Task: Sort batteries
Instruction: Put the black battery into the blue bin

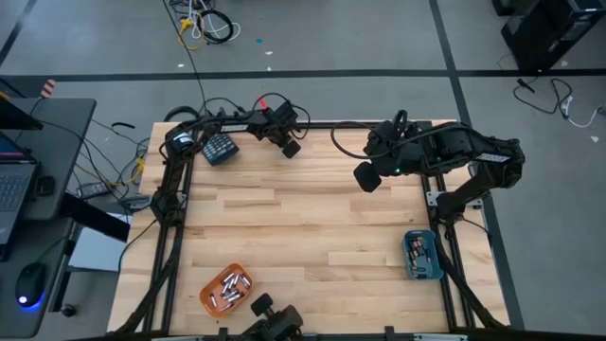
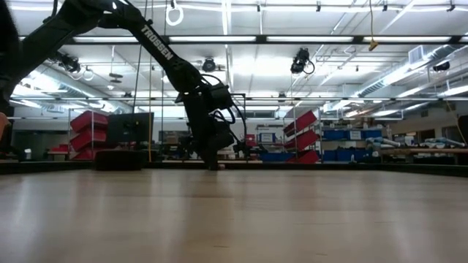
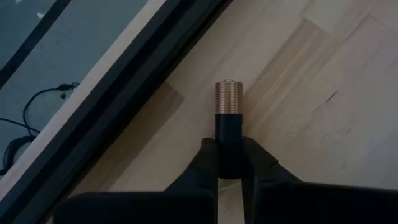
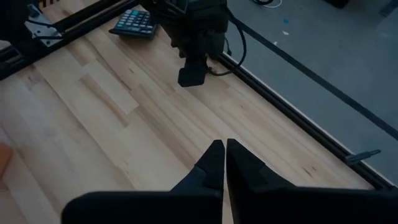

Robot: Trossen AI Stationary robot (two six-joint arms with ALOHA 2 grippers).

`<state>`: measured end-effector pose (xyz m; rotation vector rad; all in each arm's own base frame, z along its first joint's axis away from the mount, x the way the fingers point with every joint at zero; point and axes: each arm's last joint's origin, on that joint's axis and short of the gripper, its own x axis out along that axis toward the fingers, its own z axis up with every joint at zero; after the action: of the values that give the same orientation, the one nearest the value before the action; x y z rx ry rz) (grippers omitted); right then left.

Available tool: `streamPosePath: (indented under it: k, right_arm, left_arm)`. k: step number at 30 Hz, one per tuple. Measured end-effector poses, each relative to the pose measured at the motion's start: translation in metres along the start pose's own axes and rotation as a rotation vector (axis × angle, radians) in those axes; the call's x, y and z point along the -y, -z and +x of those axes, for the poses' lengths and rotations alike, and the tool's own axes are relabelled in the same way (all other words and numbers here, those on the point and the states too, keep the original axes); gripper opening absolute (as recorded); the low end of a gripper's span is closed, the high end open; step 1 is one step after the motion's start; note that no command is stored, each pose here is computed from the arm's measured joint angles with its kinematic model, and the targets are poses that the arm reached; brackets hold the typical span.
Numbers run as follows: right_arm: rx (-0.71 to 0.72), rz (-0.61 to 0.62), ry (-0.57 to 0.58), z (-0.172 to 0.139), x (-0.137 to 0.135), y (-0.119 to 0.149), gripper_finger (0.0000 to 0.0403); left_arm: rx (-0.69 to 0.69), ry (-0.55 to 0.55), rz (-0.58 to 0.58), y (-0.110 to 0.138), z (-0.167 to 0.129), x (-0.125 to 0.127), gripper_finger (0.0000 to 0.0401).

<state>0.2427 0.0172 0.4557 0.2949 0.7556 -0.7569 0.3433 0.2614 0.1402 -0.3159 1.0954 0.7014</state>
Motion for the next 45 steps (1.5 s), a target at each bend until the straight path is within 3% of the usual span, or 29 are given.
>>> streamPosePath:
  k: [6,12,16,21,25,30,35,41,45]
  right_arm:
    - [0.017,0.004,0.029,0.002,-0.002,0.002,0.0007]
    - [0.020,0.014,0.102,0.005,0.002,0.019,0.0003]
    - [0.013,0.066,0.106,0.002,0.015,0.033,0.0002]
    - [0.011,0.081,0.089,0.004,0.026,0.062,0.0006]
    - [0.093,0.018,0.014,0.017,0.015,0.101,0.0007]
    - [0.183,-0.139,-0.134,0.041,-0.014,0.165,0.0003]
    - [0.204,-0.165,-0.252,0.065,-0.034,0.205,0.0002]
    - [0.200,-0.138,-0.328,0.084,-0.050,0.223,0.0007]
    - [0.200,-0.147,-0.333,0.090,-0.057,0.225,0.0006]
  left_arm:
    - [0.069,0.052,0.065,-0.007,-0.035,0.017,0.0013]
    - [0.187,0.220,0.174,-0.016,-0.083,0.041,0.0013]
    - [0.268,0.417,0.318,-0.013,-0.116,0.081,0.0013]
    - [0.370,0.510,0.539,0.000,-0.142,0.140,0.0013]
    - [0.518,0.571,0.627,0.004,-0.161,0.177,0.0013]
    - [0.630,0.547,0.804,0.011,-0.172,0.199,0.0013]
    - [0.674,0.423,0.971,0.022,-0.176,0.217,0.0013]
    - [0.682,0.398,1.125,0.032,-0.179,0.228,0.0012]
    - [0.542,0.414,1.194,0.044,-0.173,0.225,0.0012]
